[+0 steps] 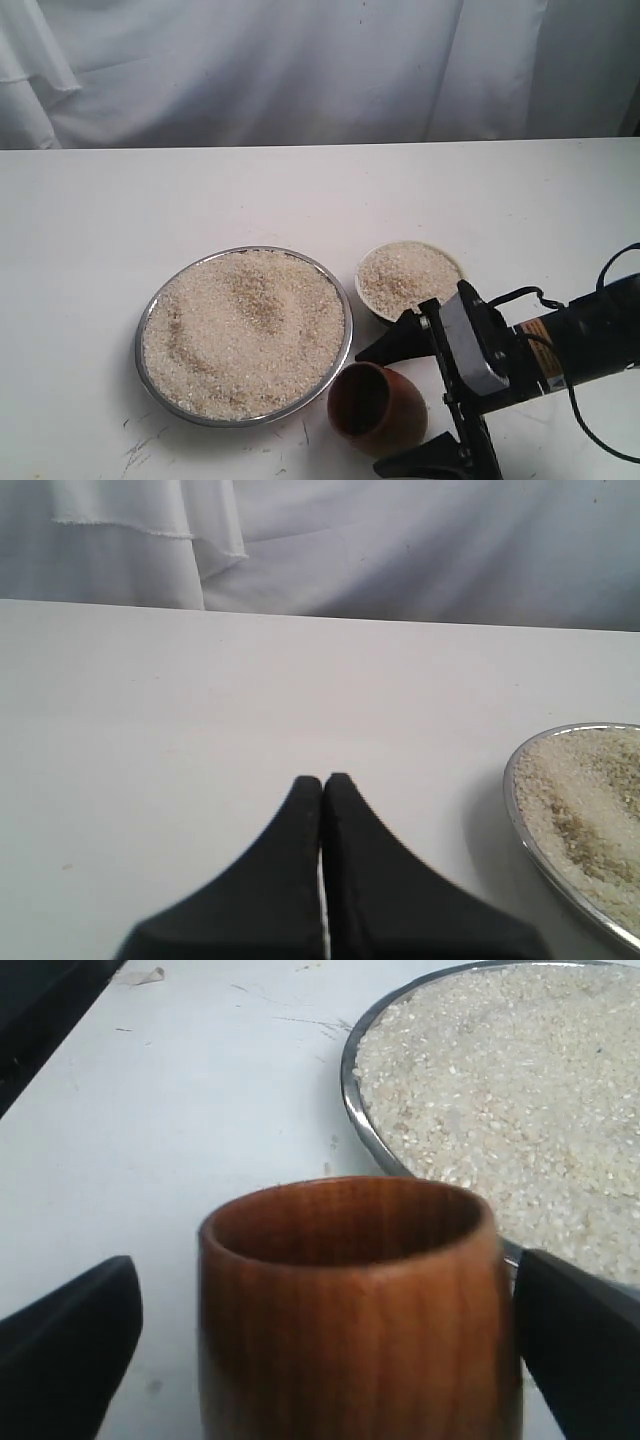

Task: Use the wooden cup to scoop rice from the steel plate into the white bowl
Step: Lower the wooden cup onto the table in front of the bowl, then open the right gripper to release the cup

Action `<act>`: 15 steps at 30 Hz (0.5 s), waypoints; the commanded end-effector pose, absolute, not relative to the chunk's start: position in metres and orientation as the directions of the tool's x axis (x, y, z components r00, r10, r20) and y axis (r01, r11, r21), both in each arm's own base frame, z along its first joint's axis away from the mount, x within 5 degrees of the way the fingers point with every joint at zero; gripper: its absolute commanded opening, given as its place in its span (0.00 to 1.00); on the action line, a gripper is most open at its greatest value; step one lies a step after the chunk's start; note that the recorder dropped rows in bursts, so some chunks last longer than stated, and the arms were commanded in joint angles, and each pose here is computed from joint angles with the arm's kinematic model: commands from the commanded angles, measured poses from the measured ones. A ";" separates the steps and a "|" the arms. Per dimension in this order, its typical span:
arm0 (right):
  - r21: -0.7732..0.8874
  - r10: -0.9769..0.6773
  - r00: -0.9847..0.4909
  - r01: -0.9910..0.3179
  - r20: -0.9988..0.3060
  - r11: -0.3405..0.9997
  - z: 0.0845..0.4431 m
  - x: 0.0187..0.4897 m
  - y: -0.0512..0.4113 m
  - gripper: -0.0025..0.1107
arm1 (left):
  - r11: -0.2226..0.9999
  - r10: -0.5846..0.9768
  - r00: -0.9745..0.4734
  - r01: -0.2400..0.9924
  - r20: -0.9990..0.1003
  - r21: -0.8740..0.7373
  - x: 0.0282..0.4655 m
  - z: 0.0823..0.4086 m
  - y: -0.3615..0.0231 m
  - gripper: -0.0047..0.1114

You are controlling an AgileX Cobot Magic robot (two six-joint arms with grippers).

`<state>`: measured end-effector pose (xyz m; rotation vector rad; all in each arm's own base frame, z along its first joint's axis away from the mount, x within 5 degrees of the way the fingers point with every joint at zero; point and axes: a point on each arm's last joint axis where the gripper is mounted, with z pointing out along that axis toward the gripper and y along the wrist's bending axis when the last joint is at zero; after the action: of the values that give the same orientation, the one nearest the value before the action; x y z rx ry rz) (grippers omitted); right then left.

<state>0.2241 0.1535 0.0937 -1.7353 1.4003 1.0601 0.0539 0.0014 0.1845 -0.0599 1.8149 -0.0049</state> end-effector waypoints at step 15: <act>-0.138 -0.346 0.206 -0.968 -0.915 -0.212 0.130 0.233 0.159 0.83 | 0.999 -0.042 -0.228 -0.035 -0.973 -0.035 0.054 0.184 0.001 0.04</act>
<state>0.2314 0.1572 0.1106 -1.7256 1.3210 1.0389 0.0539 0.0014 0.1845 -0.0599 1.8149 -0.0049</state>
